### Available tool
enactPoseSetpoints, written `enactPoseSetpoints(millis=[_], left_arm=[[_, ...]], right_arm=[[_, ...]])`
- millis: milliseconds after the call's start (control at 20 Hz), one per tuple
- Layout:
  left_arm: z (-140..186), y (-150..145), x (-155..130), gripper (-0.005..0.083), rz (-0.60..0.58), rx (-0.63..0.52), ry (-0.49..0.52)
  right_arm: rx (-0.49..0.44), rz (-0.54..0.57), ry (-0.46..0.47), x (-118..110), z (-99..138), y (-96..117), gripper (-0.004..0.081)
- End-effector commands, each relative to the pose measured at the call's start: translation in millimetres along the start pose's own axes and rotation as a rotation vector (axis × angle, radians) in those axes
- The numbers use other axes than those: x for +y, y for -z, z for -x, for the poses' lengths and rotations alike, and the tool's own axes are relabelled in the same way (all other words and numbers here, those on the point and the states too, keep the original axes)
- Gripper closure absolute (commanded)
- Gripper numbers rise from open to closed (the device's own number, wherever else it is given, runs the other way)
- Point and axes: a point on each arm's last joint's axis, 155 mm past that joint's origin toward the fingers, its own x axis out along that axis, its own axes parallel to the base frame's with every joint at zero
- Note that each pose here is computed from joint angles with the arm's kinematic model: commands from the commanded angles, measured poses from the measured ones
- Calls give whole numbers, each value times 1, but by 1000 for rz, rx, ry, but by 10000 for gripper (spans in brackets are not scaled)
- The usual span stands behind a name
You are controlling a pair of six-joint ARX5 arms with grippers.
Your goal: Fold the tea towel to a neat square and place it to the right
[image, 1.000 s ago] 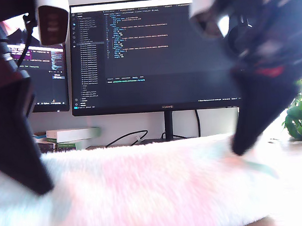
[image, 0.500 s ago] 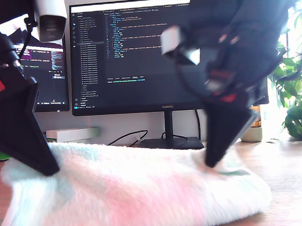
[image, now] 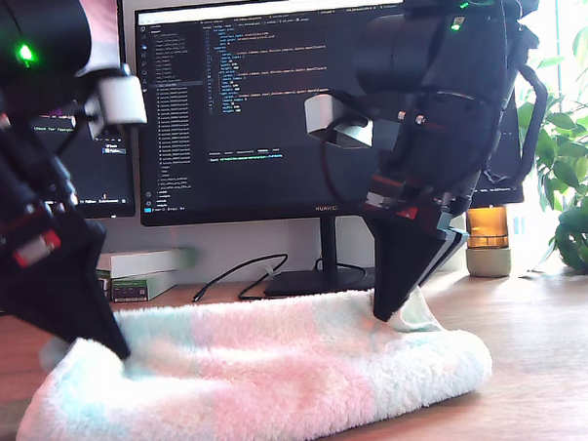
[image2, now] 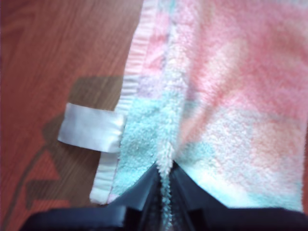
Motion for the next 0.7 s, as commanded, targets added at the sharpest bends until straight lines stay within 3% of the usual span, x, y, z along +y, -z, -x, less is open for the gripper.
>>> enactPoseSetpoints(millis=[0,400,650], left_arm=[[-7,7,0,793,-10,24,5],[-22,13,3,791,-15,52,12],[-21,12,8,782,-8,47,-5]], right_arm=[[28,-12,-8,-1,-12,8,783],[89,-30,-34,-2,-46,22,782],[80,-44,-30,-3,-47,20,731]])
